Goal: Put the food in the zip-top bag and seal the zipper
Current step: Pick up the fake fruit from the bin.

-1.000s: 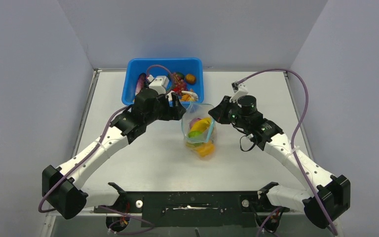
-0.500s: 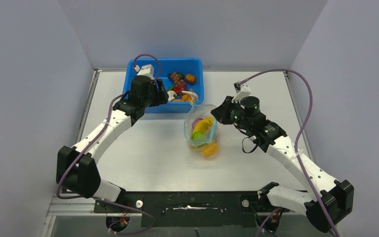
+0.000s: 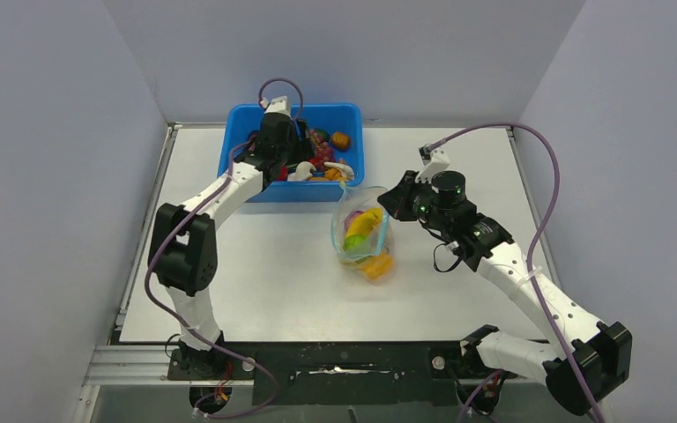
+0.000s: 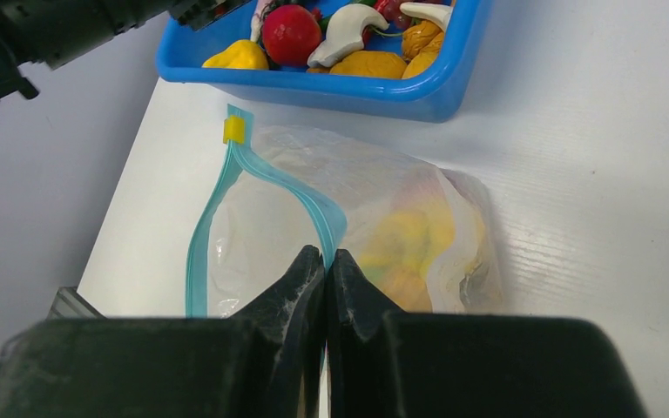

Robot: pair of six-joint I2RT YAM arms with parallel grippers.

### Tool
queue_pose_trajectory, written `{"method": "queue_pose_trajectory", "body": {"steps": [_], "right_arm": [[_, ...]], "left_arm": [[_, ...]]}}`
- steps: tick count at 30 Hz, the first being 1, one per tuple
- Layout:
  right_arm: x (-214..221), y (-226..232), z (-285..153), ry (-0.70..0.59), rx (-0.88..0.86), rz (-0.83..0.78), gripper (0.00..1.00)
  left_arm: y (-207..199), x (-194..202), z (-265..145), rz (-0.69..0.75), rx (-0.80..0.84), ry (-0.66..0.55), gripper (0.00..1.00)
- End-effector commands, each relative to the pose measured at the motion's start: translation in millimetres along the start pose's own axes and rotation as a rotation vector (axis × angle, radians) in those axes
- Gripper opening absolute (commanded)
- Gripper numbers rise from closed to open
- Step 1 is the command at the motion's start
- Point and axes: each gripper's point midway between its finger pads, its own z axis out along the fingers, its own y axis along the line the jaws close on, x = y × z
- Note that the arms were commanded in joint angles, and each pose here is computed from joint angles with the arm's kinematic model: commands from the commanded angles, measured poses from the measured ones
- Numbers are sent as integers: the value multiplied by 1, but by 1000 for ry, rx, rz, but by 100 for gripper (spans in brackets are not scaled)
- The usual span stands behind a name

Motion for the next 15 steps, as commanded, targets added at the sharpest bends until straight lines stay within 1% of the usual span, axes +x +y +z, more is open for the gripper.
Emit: {"method": "queue_pose_trajectory", "body": {"steps": [1, 8, 15], "right_arm": [[-35, 19, -14, -111, -61, -24, 0], [-34, 17, -20, -123, -53, -9, 0], [-30, 16, -19, -113, -55, 5, 0]], "left_arm": [[-25, -41, 24, -71, 75, -119, 64], [-32, -35, 70, -110, 107, -80, 66], [-25, -24, 108, -114, 63, -47, 69]]}}
